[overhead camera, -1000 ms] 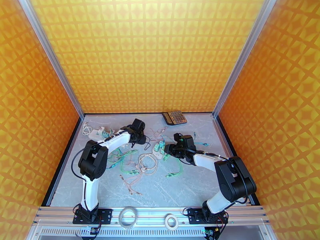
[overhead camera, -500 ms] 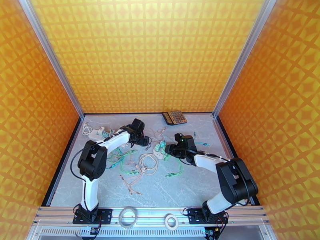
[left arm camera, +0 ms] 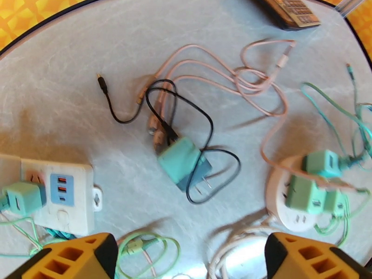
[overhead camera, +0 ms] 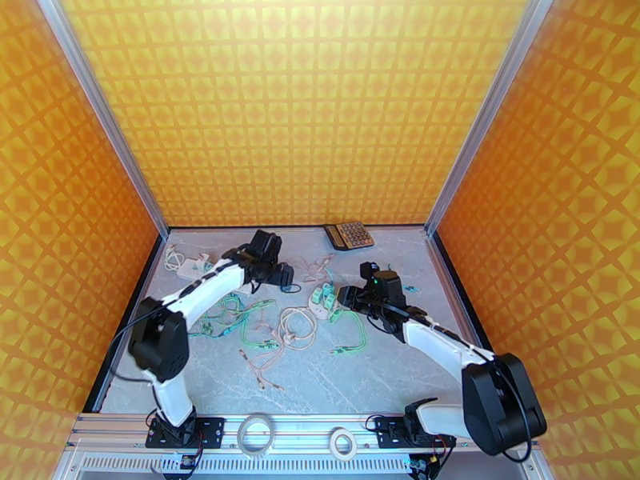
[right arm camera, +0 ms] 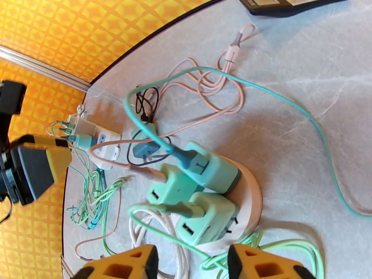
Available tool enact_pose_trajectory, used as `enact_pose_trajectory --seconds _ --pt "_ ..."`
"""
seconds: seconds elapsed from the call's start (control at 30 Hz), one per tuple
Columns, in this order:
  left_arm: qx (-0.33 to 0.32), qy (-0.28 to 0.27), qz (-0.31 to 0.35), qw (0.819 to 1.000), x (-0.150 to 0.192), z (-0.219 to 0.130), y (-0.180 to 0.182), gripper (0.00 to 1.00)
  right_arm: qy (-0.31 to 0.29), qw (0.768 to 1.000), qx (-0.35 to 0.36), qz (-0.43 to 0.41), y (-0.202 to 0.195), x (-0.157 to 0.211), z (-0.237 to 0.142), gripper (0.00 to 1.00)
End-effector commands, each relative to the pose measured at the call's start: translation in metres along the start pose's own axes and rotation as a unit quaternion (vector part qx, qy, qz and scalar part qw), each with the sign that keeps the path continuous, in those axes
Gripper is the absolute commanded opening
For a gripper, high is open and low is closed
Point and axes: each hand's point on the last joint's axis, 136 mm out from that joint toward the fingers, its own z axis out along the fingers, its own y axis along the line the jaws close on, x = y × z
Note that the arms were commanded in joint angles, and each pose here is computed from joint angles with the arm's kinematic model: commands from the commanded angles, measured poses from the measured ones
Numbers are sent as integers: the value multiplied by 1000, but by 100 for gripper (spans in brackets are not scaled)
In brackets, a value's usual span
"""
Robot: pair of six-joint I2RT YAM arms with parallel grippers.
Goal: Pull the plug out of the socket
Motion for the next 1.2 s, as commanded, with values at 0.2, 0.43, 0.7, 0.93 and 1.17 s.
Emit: enact_pose_trajectory --seconds 0.2,0.43,0.7,0.93,1.17 --pt "98 -60 94 989 29 29 -97 62 27 999 37 8 -18 16 4 45" --pt "95 -71 114 986 27 65 -110 57 44 998 33 17 -21 24 9 45" --pt "84 -83 126 985 19 83 -112 56 49 998 33 10 -20 25 8 45" --pt "79 -79 146 983 18 102 -112 54 65 997 28 10 -20 29 13 45" --pt "88 -89 151 981 18 107 -115 46 75 997 12 12 -15 28 20 45"
